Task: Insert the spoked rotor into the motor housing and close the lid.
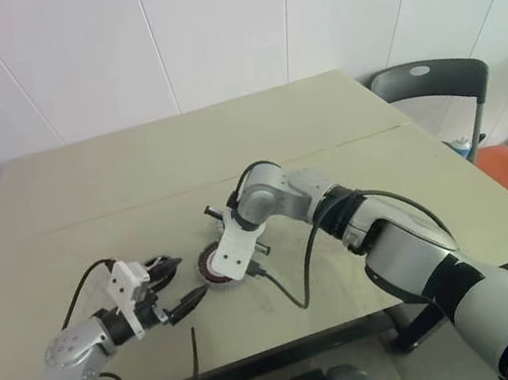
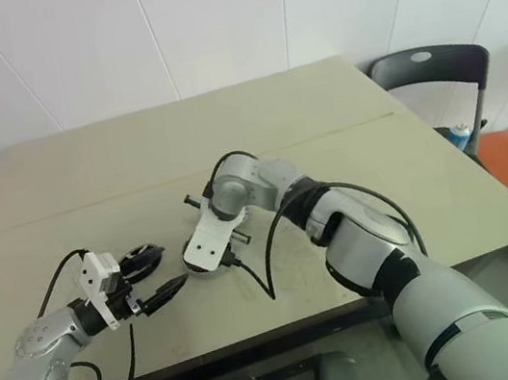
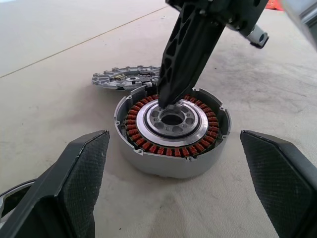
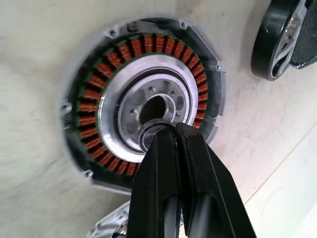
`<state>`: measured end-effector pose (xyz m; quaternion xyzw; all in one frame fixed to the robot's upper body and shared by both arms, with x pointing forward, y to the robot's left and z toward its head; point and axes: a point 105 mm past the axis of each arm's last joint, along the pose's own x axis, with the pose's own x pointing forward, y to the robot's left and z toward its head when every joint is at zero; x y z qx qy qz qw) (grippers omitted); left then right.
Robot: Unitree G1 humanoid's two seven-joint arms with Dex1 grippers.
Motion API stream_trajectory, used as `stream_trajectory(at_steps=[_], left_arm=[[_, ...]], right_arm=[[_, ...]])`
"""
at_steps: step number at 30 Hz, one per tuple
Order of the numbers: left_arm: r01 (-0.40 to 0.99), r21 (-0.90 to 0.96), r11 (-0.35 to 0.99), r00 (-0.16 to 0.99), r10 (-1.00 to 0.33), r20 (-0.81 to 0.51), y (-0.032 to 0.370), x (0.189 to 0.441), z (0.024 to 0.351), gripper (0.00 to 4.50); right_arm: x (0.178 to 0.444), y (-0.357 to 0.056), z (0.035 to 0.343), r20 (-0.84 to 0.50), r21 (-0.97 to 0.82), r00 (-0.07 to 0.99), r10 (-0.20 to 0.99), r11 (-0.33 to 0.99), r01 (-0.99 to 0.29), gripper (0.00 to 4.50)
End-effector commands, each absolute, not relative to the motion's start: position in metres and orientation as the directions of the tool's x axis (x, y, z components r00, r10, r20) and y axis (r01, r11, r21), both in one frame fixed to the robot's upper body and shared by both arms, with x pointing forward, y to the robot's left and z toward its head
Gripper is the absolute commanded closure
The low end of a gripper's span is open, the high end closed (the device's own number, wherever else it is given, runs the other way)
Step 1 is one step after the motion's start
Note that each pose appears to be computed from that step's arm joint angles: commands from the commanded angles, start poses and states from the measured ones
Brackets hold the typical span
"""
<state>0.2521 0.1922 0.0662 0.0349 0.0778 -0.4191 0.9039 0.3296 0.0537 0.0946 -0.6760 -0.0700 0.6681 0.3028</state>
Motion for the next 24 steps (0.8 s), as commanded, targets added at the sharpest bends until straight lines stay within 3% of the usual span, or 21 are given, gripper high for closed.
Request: stream_trajectory(at_steps=[1, 24], left_arm=[[0.768, 0.028, 0.640, 0.636, -0.757, -0.150, 0.190, 0.256, 0.074, 0.00], [0.764, 0.025, 0.644, 0.641, -0.754, -0.143, 0.185, 0.254, 0.077, 0.00]], right_arm=[[0.327, 0.060, 0.118, -0.837, -0.541, 0.094, 0.538, -0.792, -0.283, 4.46], [0.331, 0.071, 0.121, -0.834, -0.546, 0.110, 0.540, -0.782, -0.300, 4.46]])
